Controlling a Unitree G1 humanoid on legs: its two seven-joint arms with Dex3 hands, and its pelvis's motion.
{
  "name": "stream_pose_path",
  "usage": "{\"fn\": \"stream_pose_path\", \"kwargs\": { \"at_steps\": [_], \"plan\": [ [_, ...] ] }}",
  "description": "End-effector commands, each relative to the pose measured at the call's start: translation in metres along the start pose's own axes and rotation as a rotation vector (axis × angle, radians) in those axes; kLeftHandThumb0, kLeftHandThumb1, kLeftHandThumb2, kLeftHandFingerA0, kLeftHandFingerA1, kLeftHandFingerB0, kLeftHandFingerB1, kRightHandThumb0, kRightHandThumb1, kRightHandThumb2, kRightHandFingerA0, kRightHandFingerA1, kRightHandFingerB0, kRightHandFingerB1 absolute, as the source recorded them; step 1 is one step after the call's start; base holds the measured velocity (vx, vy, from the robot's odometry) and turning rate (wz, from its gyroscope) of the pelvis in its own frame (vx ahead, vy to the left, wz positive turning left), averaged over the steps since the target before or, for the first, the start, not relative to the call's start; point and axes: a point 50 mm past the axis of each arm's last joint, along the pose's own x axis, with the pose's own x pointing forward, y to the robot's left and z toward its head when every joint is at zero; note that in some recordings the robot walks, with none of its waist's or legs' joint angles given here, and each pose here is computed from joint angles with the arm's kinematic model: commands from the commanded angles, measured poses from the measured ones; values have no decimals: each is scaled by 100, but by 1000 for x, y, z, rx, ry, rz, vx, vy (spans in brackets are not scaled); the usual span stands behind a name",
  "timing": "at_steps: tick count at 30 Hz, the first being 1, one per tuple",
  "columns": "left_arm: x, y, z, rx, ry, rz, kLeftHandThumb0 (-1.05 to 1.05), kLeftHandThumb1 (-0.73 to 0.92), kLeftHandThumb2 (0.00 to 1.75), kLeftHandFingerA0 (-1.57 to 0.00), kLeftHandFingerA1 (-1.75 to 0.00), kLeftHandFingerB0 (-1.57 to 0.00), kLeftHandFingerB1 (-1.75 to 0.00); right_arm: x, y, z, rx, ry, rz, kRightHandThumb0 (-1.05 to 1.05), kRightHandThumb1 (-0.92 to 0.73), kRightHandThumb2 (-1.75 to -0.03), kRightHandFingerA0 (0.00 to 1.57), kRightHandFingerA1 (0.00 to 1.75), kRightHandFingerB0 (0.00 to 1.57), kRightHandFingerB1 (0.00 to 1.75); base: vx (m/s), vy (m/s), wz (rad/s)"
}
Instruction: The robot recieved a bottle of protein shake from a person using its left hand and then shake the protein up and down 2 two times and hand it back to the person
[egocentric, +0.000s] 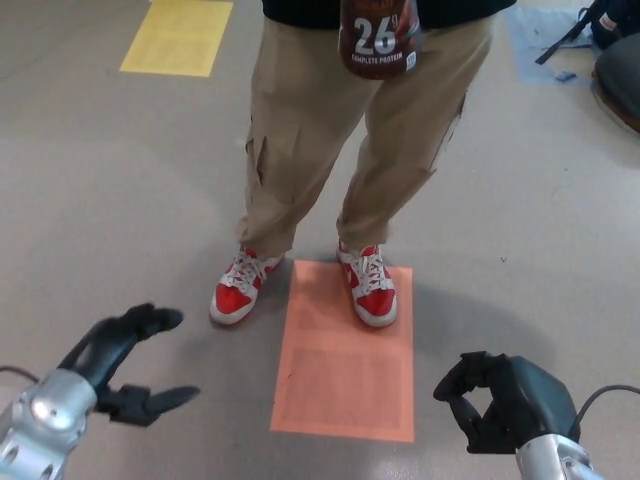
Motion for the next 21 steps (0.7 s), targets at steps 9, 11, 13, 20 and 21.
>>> {"fn": "stream_pose_path", "kwargs": {
  "at_steps": [9, 11, 13, 20, 21],
  "plan": [
    [-10, 4, -28, 300, -111, 209, -62, 48, 75, -29, -44, -9, -36, 13, -20, 0, -15, 19, -45, -45, -50, -117, 108, 114, 92, 83, 0, 0, 0],
    [-8, 5, -27, 346, -106, 202, -64, 51, 77, -29, -44, -8, -36, 14, -21, 1, -18, 22, -56, -45, -50, -116, 111, 115, 93, 83, 0, 0, 0],
    [-9, 5, -27, 368, -115, 202, -66, 53, 79, -29, -44, -8, -36, 14, -20, 1, -16, 32, -54, -45, -50, -115, 108, 109, 93, 83, 0, 0, 0],
    [-13, -3, -29, 269, -151, 282, -60, 55, 81, -35, -46, -16, -39, 16, -22, 0, -25, 50, -43, -45, -51, -113, 103, 104, 91, 81, 0, 0, 0],
    [-13, -4, -29, 260, -157, 293, -52, 67, 60, -44, -36, -24, -30, 16, -22, 0, -27, 48, -44, -45, -51, -114, 104, 105, 91, 81, 0, 0, 0]
  ]
}}
